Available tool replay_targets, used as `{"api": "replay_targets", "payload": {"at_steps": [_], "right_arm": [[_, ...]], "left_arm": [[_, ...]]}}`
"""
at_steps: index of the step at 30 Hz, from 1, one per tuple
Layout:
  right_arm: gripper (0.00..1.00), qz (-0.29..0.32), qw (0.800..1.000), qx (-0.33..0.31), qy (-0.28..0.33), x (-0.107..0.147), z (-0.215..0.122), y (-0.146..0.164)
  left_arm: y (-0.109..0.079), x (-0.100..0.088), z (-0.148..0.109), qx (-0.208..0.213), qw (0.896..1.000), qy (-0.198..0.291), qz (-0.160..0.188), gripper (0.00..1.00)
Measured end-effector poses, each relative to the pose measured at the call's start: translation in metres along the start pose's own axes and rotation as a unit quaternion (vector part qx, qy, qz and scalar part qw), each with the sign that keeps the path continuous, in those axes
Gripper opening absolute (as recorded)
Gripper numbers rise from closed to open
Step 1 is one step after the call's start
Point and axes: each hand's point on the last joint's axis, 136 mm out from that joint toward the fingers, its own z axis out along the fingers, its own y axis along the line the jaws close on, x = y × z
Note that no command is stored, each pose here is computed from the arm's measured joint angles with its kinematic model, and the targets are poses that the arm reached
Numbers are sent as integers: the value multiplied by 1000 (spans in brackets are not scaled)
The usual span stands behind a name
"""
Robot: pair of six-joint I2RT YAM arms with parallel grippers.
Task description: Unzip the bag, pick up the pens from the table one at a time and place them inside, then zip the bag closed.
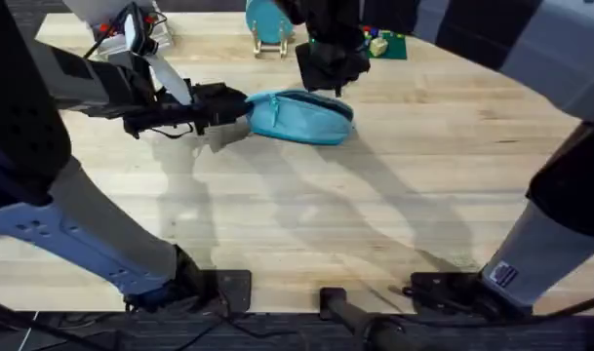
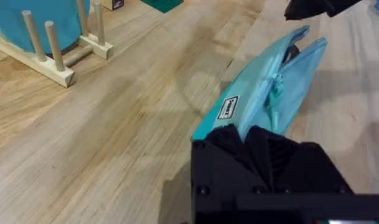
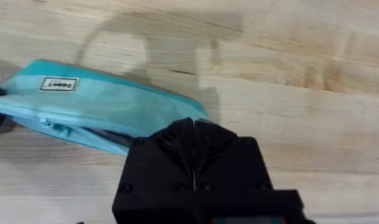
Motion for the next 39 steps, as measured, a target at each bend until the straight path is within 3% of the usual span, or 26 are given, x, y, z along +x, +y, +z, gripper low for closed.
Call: {"api": "replay_targets", "payload": {"at_steps": [19, 32, 34, 39], "right_arm": [[30, 25, 1000, 4, 6, 0, 0, -9], [37, 73, 995, -38, -63, -16, -69, -30], [210, 74, 994, -40, -64, -14, -76, -32], [871, 58, 995, -46, -63, -3, -90, -26]], "left_arm": [[0, 0, 0, 0, 1000, 0, 0, 41], [0, 0, 0, 0, 1000, 0, 0, 41], [0, 0, 0, 0, 1000, 0, 0, 41], [0, 0, 0, 0, 1000, 0, 0, 41]]}}
